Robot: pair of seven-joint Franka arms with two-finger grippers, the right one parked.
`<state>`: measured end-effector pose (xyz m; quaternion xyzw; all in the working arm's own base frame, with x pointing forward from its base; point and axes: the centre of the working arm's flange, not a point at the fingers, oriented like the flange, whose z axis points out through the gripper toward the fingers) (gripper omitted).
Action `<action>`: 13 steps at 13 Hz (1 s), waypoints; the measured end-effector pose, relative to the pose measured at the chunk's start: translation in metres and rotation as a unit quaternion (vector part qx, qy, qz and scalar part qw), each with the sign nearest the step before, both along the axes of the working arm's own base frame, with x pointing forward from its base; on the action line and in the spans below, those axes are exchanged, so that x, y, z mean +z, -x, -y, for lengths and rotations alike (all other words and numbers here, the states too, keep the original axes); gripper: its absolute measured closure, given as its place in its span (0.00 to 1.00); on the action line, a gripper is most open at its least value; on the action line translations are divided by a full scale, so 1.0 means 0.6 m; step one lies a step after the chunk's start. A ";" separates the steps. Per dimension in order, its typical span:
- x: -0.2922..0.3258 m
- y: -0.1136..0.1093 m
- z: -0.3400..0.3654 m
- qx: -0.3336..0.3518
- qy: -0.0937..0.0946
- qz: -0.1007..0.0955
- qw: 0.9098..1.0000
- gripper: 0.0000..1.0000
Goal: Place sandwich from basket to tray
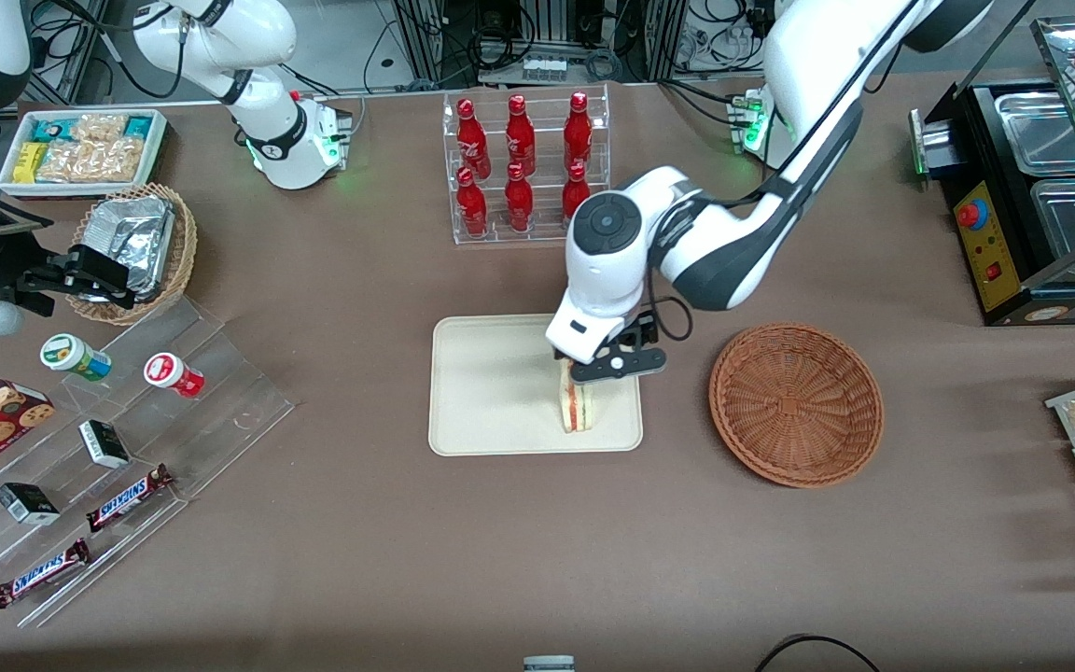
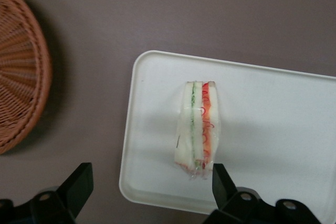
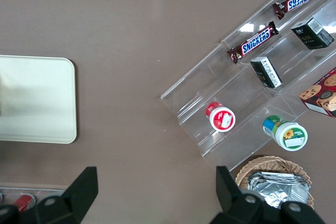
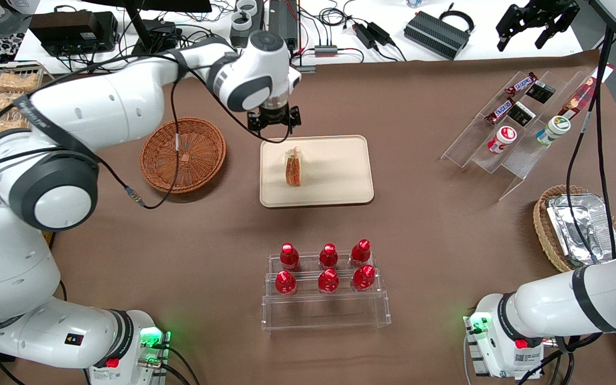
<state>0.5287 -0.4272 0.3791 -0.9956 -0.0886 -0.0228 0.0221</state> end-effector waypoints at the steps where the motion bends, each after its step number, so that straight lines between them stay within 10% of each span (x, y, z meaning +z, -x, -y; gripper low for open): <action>1: 0.027 -0.002 -0.010 0.011 0.006 0.001 1.000 0.00; 4: 0.126 -0.008 -0.050 0.044 0.029 0.012 0.999 0.00; 9: 0.251 -0.003 -0.137 0.084 0.006 0.039 0.996 0.00; 13: 0.313 -0.006 -0.230 0.056 -0.002 0.015 0.998 0.00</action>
